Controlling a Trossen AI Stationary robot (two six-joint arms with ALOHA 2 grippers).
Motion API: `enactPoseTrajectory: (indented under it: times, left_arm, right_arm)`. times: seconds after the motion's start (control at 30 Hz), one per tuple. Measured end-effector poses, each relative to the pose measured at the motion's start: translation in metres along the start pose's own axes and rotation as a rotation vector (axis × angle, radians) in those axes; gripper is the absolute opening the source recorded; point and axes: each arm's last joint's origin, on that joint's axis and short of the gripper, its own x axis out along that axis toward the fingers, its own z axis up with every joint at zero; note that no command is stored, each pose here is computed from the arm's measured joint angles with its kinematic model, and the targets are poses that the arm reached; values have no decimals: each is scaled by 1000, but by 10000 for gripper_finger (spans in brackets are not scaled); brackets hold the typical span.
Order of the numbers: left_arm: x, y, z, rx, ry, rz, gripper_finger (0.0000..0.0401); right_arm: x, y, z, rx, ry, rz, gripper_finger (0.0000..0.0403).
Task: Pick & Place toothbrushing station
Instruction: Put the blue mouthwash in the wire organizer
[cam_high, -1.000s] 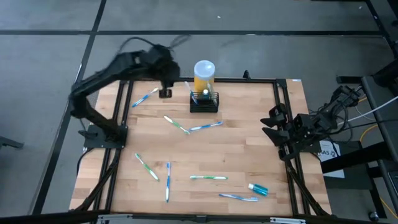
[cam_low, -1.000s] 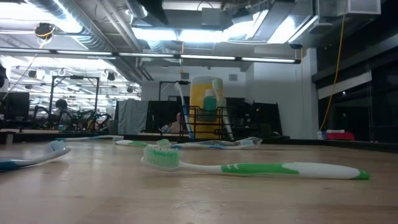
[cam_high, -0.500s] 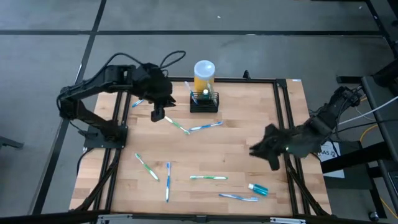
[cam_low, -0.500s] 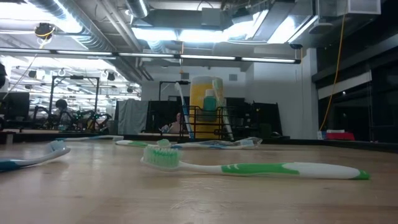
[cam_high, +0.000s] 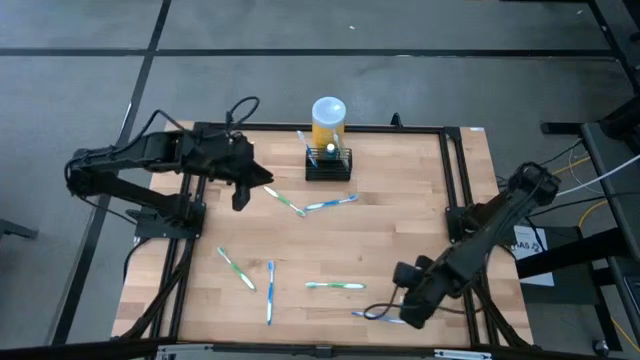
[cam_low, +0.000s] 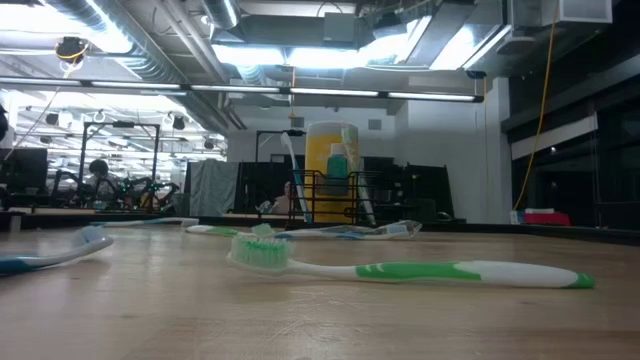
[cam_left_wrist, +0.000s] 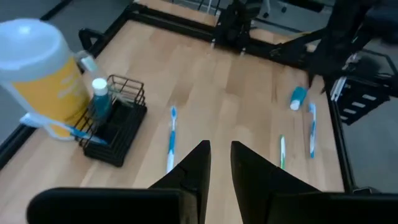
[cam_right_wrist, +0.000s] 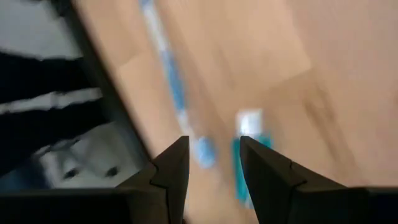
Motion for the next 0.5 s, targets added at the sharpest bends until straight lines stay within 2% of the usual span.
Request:
enactPoseTrajectory:
  times: [0.17, 0.3, 0.5]
  left_arm:
    - [-1, -11, -2, 21, -14, -5, 58]
    - [-2, -18, -4, 18, -17, -27, 58]
    - [-5, -25, -6, 14, -20, -48, 58]
  right_arm:
    - [24, 1, 13, 2, 1, -43, 151]
    - [37, 0, 9, -9, 85, -64, 172]
    - [42, -2, -1, -44, 128, -125, 207]
